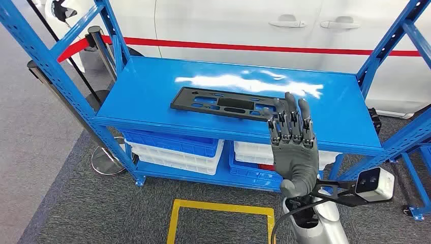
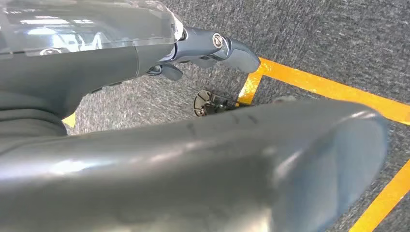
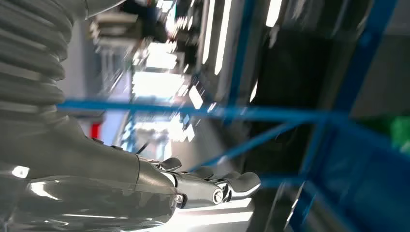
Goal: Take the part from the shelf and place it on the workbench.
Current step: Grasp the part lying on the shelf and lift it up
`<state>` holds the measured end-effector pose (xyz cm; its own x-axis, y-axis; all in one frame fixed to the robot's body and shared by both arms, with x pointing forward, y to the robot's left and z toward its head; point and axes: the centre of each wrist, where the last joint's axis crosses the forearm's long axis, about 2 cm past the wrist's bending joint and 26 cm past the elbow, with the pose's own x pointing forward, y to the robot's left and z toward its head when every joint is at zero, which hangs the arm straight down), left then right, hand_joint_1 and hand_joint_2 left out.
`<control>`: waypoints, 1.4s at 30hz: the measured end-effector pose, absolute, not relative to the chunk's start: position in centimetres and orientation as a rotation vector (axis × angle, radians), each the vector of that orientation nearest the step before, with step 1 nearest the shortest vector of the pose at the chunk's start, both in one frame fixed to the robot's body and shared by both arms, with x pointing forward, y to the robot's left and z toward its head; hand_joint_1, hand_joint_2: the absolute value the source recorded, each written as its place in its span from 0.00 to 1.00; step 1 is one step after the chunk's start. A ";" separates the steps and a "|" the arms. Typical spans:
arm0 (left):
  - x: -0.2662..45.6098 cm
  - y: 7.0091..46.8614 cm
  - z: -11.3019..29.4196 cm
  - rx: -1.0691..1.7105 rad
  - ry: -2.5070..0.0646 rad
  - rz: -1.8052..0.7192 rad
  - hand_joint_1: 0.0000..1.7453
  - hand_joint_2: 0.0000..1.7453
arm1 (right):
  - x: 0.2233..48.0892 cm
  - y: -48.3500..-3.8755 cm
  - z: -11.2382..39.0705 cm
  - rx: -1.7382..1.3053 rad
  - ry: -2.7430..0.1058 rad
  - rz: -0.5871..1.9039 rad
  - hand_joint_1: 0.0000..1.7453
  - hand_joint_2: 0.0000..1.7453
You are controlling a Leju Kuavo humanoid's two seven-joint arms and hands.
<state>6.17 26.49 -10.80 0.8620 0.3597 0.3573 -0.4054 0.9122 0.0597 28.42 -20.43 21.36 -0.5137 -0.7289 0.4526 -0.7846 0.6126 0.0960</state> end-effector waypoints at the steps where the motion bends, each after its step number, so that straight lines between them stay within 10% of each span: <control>1: 6.2 26.5 -10.8 0.134 -0.348 0.402 0.00 0.00 | 28.3 -20.2 21.6 1.232 -2.389 0.177 0.00 1.00; 19: 6.4 25.3 -10.7 0.098 -0.352 0.392 0.00 0.00 | 25.1 -13.6 21.9 1.723 -2.108 0.311 0.00 1.00; 23: 6.5 25.3 -10.7 0.089 -0.338 0.396 0.00 0.00 | 25.0 -13.4 21.2 1.662 -2.102 0.287 0.00 0.00; 42: 6.9 25.3 -10.6 0.093 -0.351 0.350 0.00 0.00 | 25.0 -13.3 19.1 1.487 -2.062 0.259 0.00 0.00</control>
<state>6.94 25.28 -10.61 0.8796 0.3195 0.3524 -0.3516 0.9357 0.0291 24.97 -13.27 19.05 -0.2125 -0.8045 0.5546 -0.9167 0.3607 0.1720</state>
